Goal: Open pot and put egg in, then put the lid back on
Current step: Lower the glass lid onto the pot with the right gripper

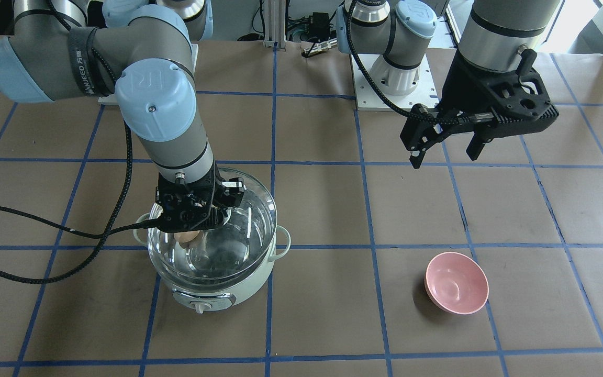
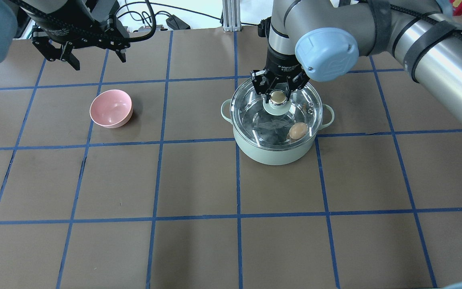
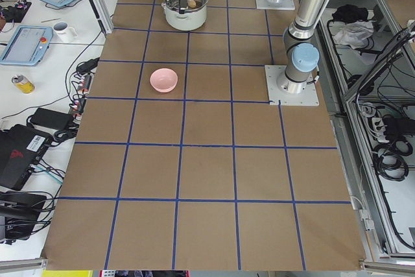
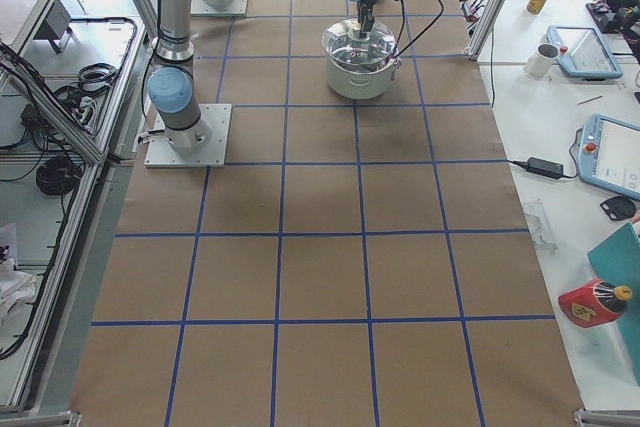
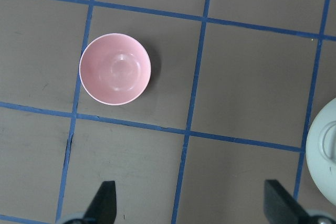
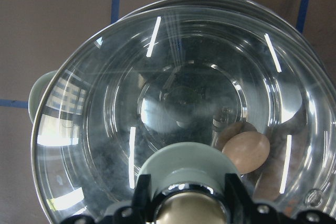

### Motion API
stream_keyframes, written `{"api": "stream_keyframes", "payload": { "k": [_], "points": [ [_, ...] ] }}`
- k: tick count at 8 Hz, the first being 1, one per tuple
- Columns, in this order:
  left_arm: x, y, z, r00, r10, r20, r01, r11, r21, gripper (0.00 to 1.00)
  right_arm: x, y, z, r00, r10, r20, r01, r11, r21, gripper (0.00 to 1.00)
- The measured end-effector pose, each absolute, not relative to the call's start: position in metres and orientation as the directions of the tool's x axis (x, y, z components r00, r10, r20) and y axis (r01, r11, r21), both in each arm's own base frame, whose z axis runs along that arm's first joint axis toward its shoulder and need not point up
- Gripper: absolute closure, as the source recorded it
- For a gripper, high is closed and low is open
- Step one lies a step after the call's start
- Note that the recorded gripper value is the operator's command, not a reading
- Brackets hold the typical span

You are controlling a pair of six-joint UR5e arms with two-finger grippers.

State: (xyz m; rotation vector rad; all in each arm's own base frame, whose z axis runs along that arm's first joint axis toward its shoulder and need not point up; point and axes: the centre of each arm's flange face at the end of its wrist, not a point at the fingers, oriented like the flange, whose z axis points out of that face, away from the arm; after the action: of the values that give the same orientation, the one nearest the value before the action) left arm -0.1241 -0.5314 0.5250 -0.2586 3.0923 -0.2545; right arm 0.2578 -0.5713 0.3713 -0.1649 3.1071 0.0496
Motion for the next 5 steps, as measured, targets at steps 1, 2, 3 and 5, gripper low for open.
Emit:
{"api": "stream_keyframes", "payload": {
  "k": [1, 2, 3, 5],
  "points": [
    [-0.124, -0.532, 0.525, -0.989, -0.15, -0.017, -0.145, 0.975, -0.168, 0.0, 0.253, -0.574, 0.369, -0.994, -0.104, -0.032, -0.105, 0.994, 0.03, 1.0],
    [-0.125, -0.532, 0.525, -0.99, -0.14, -0.018, -0.135, 0.976, -0.17, 0.0, 0.244, -0.578, 0.37, -0.994, -0.104, -0.035, -0.105, 0.994, 0.024, 1.0],
    [-0.126, -0.532, 0.525, -0.991, -0.132, -0.019, -0.127, 0.977, -0.17, 0.0, 0.239, -0.581, 0.369, -0.994, -0.101, -0.048, -0.102, 0.995, 0.022, 1.0],
    [-0.126, -0.532, 0.526, -0.992, -0.125, -0.02, -0.12, 0.977, -0.174, 0.0, 0.237, -0.583, 0.367, -0.993, -0.09, -0.074, -0.093, 0.995, 0.027, 1.0]
  ]
}}
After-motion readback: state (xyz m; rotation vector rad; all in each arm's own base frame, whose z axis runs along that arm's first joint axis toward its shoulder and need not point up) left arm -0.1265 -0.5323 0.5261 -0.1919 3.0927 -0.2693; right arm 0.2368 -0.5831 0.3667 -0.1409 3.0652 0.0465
